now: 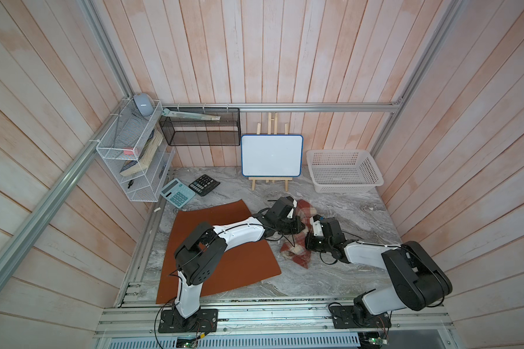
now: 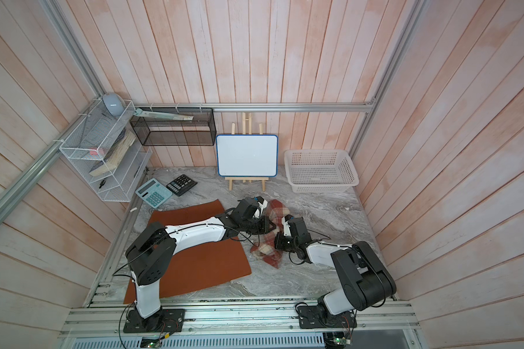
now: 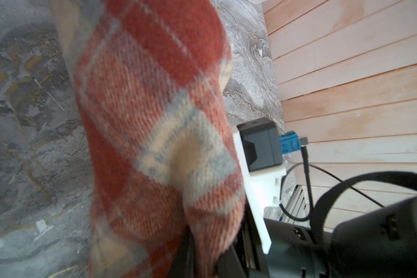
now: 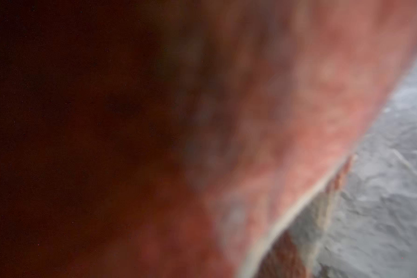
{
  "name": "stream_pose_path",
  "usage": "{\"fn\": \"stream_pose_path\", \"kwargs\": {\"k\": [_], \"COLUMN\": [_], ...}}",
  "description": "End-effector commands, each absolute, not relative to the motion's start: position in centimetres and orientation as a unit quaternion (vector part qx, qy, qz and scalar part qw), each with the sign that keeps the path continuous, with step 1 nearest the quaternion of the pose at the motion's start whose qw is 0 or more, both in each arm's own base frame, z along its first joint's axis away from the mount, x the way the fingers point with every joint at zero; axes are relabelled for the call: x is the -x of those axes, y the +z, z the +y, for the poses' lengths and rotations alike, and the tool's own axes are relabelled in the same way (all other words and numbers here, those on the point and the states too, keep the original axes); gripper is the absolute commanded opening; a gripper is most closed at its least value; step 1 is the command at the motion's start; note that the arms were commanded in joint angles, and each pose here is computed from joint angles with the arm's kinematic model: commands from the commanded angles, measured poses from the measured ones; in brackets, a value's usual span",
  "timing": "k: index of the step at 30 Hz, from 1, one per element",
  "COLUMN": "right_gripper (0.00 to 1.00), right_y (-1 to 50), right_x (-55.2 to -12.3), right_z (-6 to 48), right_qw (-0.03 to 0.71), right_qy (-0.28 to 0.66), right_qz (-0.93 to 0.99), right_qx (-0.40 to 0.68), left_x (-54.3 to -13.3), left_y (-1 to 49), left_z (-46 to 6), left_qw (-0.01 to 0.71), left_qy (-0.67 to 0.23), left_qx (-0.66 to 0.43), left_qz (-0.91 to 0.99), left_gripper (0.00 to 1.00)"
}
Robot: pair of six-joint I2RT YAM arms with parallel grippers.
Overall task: Roll up the skirts
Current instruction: Roll the skirt at the center of the board.
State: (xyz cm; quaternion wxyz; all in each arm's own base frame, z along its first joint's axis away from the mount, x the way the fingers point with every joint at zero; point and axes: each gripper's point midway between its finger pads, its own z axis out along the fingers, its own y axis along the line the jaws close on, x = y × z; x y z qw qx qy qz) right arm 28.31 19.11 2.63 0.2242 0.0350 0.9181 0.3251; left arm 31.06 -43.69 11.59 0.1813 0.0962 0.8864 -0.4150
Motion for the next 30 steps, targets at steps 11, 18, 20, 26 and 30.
{"fn": "stream_pose_path", "kwargs": {"k": [11, 18, 20, 26, 30], "right_gripper": [0.22, 0.15, 0.11, 0.0, 0.0], "right_y": [7.9, 10.1, 11.1, 12.8, 11.9], "right_x": [-27.9, -27.7, -27.8, -26.5, -24.9], "right_z": [16.7, 13.7, 13.0, 13.1, 13.7], "right_qw": [0.299, 0.348, 0.37, 0.375, 0.358], "right_qy": [0.281, 0.235, 0.231, 0.271, 0.314], "right_qz": [0.91, 0.904, 0.895, 0.881, 0.871], "right_qx": [-0.059, -0.086, -0.093, -0.102, -0.118], "left_x": [-29.7, -29.3, -29.4, -29.6, -30.1], "left_y": [10.2, 9.7, 9.6, 9.4, 9.3], "left_z": [-46.8, -47.5, -48.0, -49.0, -48.8], "left_qw": [0.158, 0.154, 0.156, 0.155, 0.163], "left_qy": [-0.447, -0.428, -0.415, -0.388, -0.373], "left_qx": [-0.101, -0.1, -0.101, -0.106, -0.105], "left_qz": [0.874, 0.885, 0.891, 0.902, 0.907], "left_gripper": [0.0, 0.0, 0.0, 0.0, 0.0]}}
